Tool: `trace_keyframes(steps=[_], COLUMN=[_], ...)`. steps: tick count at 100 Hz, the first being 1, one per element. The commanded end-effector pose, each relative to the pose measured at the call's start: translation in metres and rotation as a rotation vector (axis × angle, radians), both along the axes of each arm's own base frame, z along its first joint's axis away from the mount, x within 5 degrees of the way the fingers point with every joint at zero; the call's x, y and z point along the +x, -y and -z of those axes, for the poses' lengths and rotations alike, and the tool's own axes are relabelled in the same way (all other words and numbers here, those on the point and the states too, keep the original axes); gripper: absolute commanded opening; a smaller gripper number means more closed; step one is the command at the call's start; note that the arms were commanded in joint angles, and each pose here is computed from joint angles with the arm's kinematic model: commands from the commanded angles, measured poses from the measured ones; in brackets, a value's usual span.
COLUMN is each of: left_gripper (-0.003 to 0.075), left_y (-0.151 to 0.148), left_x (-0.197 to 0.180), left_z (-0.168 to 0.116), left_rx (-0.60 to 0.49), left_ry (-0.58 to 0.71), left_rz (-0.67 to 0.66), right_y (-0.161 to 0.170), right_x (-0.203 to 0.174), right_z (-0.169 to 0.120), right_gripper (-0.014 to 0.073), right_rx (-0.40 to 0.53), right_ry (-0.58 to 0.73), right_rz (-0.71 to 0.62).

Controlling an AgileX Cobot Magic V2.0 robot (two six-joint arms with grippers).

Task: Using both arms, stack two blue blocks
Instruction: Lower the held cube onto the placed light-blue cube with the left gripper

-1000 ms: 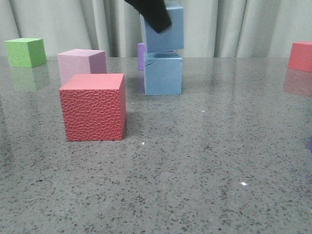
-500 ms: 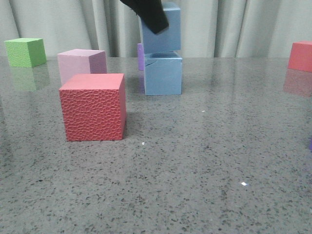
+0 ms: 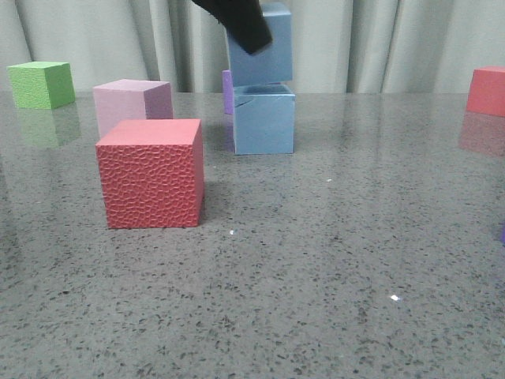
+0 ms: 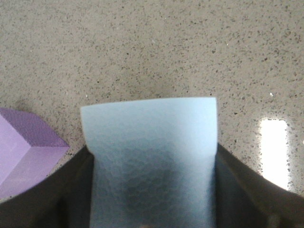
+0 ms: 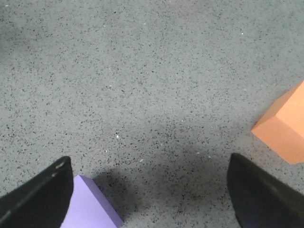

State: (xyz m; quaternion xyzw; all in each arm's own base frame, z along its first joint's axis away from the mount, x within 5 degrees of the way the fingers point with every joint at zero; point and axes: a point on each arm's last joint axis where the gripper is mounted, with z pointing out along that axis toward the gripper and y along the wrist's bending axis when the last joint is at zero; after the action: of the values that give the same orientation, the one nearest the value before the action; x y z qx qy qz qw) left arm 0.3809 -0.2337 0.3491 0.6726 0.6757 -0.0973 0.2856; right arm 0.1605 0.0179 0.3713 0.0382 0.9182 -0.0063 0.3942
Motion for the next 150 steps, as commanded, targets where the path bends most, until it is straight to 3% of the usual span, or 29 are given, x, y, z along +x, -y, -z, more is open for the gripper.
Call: trace_keyframes(steps=[1, 150], left_gripper=[0.0190, 0.0190], left_y=[-0.0031, -0.0026], left_x=[-0.0122, -0.0106], left_z=[-0.0364, -0.0375], left_rx=[-0.095, -0.095], left_ry=[0.080, 0.117], left_rz=[0.007, 0.028], right_y=[0.0019, 0.0019], right_x=[0.0005, 0.0005], right_z=[-0.0130, -0.0130], right_gripper=[0.0646, 0.0646], right_rx=[-0.007, -0.007], right_ry=[0.091, 0.091], right_rz=[-0.006, -0.006])
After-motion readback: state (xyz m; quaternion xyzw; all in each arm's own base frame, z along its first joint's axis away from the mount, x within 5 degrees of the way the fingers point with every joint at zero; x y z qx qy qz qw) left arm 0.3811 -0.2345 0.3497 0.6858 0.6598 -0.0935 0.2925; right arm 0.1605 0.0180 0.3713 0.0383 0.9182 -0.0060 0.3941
